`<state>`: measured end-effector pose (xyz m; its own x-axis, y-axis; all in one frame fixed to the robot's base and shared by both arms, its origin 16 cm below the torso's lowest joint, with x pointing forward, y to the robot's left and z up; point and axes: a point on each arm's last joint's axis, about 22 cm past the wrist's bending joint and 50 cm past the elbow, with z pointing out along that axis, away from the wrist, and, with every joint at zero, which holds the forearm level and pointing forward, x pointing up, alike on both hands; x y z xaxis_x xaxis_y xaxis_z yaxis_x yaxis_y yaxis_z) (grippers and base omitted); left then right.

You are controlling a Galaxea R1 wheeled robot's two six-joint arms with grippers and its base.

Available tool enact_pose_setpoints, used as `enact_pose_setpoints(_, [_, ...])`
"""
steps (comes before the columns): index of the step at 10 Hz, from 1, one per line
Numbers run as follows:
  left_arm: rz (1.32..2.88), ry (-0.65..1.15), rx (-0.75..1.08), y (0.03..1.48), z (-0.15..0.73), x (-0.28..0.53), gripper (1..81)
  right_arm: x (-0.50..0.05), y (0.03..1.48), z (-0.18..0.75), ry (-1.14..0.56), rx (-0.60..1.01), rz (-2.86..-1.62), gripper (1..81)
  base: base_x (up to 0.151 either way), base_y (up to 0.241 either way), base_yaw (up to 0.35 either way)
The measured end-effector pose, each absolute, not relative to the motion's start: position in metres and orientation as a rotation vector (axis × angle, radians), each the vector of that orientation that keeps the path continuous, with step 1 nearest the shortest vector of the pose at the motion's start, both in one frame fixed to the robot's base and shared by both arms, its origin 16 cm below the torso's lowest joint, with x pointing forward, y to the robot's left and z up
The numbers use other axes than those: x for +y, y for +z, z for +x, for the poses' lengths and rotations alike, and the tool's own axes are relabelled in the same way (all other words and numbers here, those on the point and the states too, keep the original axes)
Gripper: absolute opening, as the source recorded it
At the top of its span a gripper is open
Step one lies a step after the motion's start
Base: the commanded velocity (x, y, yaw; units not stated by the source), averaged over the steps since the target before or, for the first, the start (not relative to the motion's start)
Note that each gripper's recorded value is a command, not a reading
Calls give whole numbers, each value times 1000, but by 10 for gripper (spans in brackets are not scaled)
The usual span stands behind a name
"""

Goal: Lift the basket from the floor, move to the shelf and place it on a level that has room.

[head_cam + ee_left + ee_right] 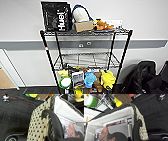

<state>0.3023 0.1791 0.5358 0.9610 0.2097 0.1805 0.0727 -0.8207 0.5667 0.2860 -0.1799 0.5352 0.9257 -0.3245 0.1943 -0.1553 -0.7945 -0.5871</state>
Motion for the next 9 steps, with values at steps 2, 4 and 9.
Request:
enact_pose_setpoints(2, [2526,314,199,536,302,179,10,-180,535,286,-382,341,-2493,10,138,0,0])
enact_pose_setpoints(4, [2525,315,199,536,302,179,10,-180,535,286,-383,342,-2493,10,135,0,0])
enact_pose_setpoints(9, [2526,316,200,536,303,180,10,-179,535,286,-383,342,-2492,10,91,0,0])
